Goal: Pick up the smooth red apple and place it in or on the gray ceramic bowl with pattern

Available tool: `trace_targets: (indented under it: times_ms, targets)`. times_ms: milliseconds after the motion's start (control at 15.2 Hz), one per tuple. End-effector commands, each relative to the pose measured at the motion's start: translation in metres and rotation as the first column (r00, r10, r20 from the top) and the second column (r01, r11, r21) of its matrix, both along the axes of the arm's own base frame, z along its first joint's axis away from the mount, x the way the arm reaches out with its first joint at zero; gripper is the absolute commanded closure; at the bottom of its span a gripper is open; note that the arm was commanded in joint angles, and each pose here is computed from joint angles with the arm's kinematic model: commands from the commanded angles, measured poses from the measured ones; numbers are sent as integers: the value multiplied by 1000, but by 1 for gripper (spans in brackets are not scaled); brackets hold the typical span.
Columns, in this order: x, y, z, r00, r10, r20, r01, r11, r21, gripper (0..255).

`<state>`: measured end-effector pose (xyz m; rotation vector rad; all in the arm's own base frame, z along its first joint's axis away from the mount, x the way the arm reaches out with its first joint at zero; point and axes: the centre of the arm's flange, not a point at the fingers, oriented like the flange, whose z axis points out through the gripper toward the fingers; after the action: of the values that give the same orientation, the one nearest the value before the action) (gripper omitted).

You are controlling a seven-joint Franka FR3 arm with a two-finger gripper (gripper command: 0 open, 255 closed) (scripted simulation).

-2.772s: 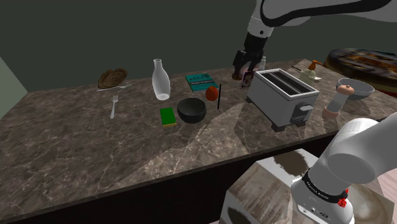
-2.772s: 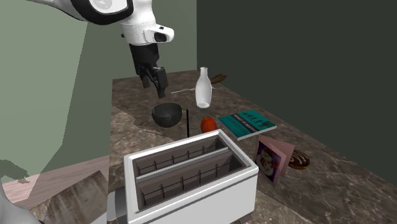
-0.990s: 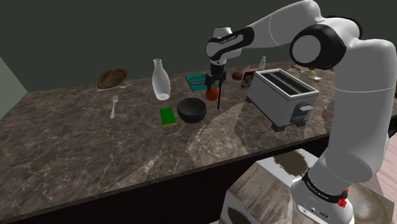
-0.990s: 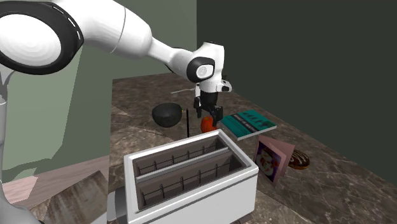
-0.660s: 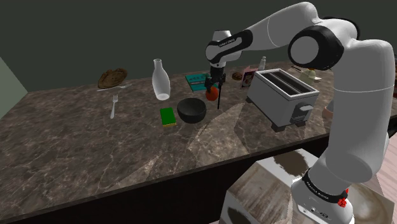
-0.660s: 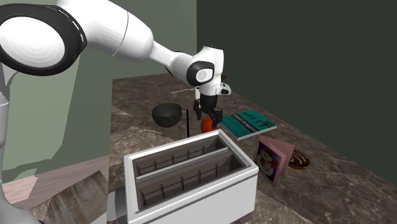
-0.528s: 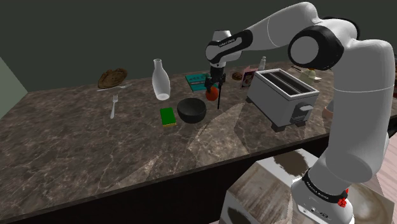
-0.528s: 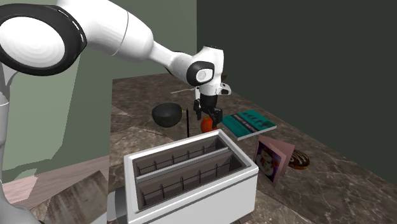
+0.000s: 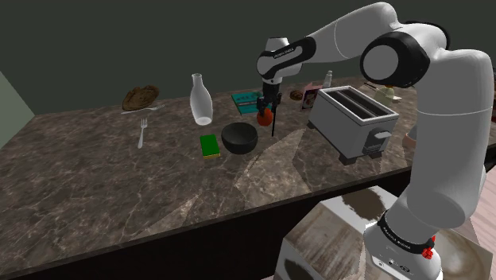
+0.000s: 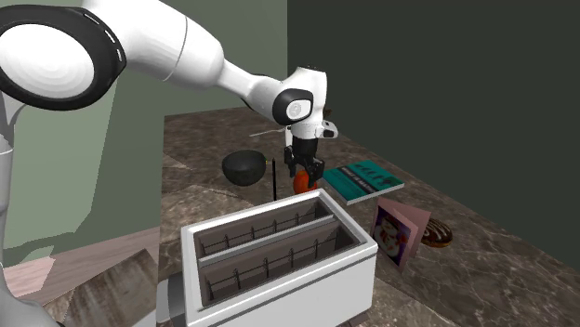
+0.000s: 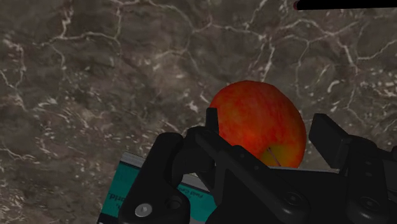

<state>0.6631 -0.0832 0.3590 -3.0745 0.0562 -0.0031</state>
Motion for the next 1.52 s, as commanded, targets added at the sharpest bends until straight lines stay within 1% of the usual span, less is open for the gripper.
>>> trace_targets:
  times_ms: [0,198,1452]
  targets:
    - [0,0,-1,1000,0,-2,0,1000,0,255]
    - [0,0,-2,1000,0,-2,0,1000,0,255]
    - [0,0,99,1000,0,-2,0,1000,0,255]
